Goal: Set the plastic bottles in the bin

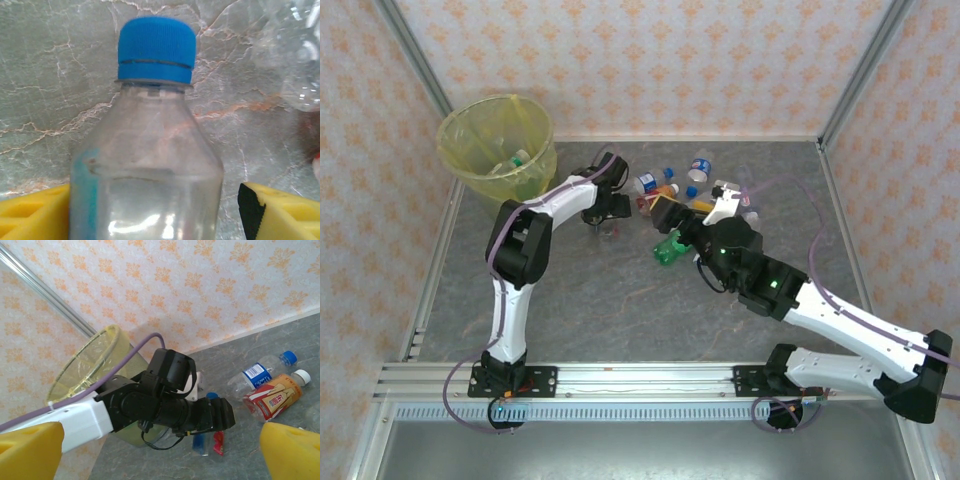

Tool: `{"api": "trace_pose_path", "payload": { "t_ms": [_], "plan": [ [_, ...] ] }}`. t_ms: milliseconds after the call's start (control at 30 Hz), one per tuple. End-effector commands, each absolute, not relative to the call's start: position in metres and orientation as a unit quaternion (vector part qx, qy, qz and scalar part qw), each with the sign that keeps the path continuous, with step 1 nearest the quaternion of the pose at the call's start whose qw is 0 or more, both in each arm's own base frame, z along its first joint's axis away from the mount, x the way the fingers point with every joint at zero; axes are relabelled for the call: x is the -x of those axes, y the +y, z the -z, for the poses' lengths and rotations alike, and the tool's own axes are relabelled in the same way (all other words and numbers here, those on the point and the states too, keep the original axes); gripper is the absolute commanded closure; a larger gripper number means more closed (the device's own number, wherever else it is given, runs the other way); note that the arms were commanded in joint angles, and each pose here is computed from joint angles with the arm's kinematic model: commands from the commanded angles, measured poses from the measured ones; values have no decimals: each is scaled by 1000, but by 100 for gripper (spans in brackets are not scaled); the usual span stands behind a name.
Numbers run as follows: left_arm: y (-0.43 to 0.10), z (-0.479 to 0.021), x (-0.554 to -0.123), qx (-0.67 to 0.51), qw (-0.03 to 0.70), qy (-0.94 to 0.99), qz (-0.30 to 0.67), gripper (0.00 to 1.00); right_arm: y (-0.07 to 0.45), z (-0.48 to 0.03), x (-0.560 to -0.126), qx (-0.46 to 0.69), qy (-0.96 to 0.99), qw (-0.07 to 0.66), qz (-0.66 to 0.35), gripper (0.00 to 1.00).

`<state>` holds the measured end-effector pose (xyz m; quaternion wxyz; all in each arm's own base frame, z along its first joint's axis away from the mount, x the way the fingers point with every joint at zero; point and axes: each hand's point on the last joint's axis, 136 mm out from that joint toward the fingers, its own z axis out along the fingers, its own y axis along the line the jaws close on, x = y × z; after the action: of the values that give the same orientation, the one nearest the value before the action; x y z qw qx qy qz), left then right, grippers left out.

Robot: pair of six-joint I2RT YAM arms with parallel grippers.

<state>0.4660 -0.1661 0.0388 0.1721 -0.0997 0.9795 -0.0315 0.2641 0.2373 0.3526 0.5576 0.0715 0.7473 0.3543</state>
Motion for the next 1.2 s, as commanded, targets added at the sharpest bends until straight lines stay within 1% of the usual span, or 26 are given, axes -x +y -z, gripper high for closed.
{"api": "trace_pose_path", "payload": {
  "t_ms": [0,200,300,333,400,533,667,767,933,1067,1167],
  "plan": [
    [-160,-35,-462,82,149,985,9,20,233,-359,-260,-77,743,558,-362,0],
    [-156,-31,-464,77,148,986,-4,22,232,-360,-260,-79,742,558,-363,0],
    [-154,-30,-464,74,149,986,-8,27,232,-359,-260,-79,743,557,-363,0],
    [-154,-31,-464,74,150,986,-8,29,232,-359,-259,-79,743,556,-364,0],
    [-154,-33,-465,74,152,986,-7,38,233,-359,-259,-79,743,556,-365,0],
    [-155,-41,-466,77,164,983,0,46,233,-358,-259,-79,743,554,-366,0],
    [-158,-53,-464,79,171,982,12,46,233,-359,-259,-78,743,555,-367,0],
    [-161,-73,-465,82,189,978,23,46,234,-359,-259,-77,743,554,-366,0],
    [-168,-123,-464,85,233,967,50,45,236,-360,-259,-74,742,555,-369,0],
    [-169,-172,-463,88,280,954,65,45,242,-361,-260,-65,741,554,-375,0],
    [-164,-219,-458,98,326,937,77,46,249,-362,-261,-58,741,550,-381,0]
  ]
}}
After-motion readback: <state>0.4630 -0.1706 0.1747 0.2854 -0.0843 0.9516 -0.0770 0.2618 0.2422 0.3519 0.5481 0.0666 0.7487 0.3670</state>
